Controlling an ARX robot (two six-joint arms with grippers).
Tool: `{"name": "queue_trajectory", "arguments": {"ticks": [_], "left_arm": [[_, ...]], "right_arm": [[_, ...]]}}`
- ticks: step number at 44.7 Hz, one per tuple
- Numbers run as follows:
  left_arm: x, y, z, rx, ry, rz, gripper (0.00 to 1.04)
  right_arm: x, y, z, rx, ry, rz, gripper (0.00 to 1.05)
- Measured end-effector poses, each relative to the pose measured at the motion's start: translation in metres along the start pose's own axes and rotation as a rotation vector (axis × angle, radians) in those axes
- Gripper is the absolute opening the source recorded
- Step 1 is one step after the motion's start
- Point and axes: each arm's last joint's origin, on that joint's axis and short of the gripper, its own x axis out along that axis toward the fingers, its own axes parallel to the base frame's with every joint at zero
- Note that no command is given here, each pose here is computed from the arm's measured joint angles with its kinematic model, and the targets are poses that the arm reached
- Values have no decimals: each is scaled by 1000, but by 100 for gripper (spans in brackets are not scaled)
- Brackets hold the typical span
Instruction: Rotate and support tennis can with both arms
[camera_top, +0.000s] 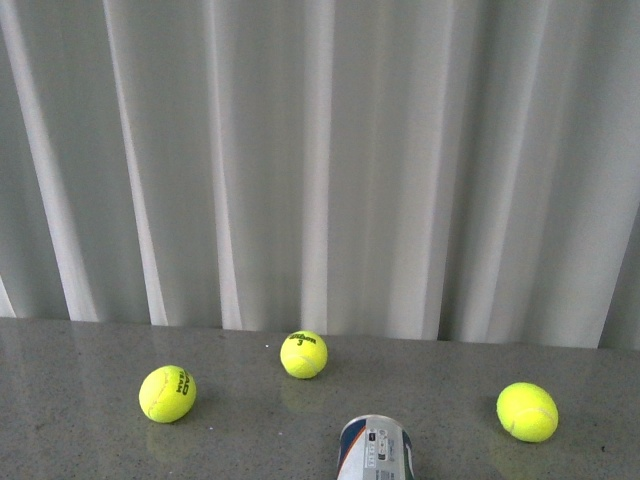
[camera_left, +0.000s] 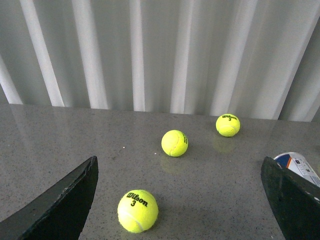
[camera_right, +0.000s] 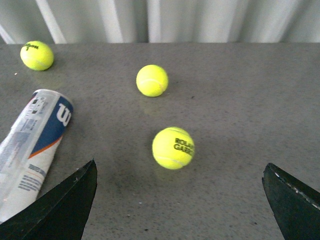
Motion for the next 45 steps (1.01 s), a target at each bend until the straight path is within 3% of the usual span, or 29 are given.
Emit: {"name": "queue_trajectory", "arguments": {"ticks": [6, 15, 29, 45], "left_arm": [[0, 0, 0, 0, 0, 0, 98], [0, 0, 0, 0, 0, 0, 98], [0, 0, 0, 0, 0, 0, 98], [0, 0, 0, 0, 0, 0, 98]], "right_arm": [[41, 21, 18, 40, 157, 113, 98], [109, 62, 19, 110, 413, 211, 98], [160, 103, 26, 234, 531, 255, 98], [191, 139, 20, 215, 617, 298, 98]]}}
